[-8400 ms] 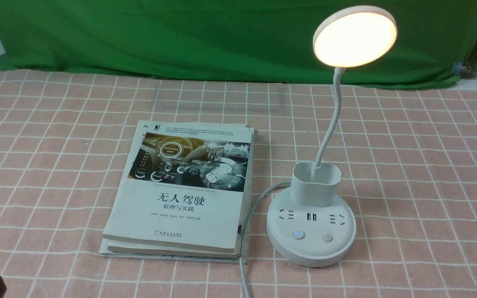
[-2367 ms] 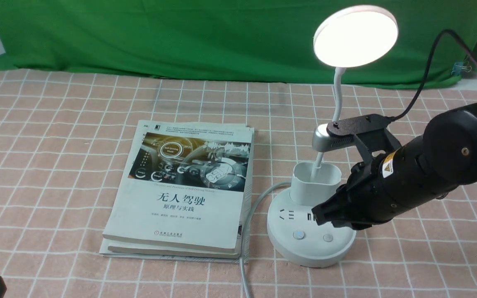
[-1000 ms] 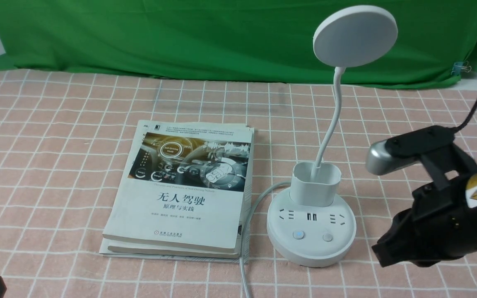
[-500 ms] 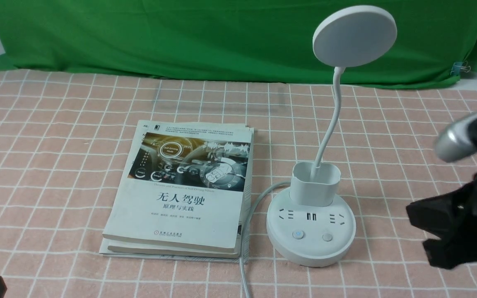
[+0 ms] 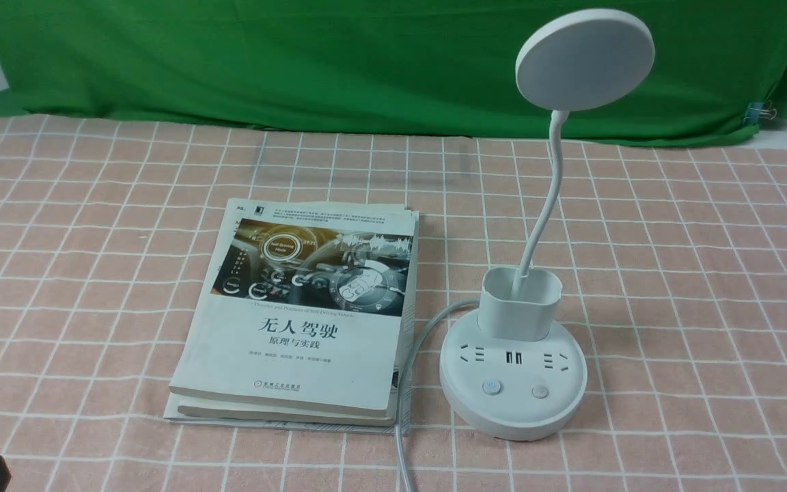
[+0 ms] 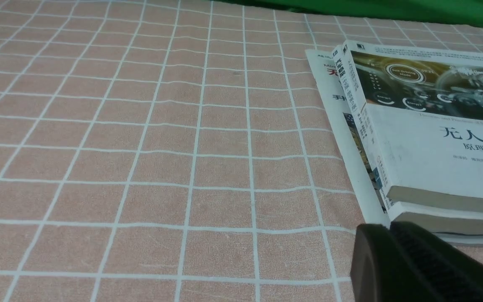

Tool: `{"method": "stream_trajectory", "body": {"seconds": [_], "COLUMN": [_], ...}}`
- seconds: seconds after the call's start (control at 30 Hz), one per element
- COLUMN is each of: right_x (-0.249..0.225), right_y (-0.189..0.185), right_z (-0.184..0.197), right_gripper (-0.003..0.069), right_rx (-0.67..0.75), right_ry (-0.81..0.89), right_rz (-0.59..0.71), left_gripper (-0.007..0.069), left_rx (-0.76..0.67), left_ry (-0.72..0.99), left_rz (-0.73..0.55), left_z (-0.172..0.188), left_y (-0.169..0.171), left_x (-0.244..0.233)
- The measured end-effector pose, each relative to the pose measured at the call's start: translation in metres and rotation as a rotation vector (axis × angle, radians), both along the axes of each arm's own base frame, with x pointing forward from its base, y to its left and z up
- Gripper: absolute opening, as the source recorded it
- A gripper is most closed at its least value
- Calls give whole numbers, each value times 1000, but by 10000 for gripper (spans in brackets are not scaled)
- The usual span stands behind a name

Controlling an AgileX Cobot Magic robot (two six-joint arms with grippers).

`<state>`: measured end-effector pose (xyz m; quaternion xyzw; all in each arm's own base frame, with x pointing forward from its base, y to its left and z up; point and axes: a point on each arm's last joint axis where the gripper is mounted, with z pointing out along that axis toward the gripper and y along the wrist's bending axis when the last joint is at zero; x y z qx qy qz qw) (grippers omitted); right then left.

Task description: Turn off the table lamp on the pink coffee tablecloth by hand.

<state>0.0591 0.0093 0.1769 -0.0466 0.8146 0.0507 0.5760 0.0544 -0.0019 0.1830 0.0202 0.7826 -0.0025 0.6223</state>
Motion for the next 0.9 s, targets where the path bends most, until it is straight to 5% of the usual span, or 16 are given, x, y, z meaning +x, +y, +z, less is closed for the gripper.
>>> {"method": "stream_trajectory", "body": {"seconds": [0.9], "right_x": [-7], "right_y": [-2], "right_z": [-1], "right_gripper": [34], "right_rx": [-98], "right_ry": [-36], "right_rz": [9], "left_gripper": [6], "left_rx": [0], "left_ry": [0], "left_rz": [0], "left_z": [0], "left_y": [0], "left_x": [0]}}
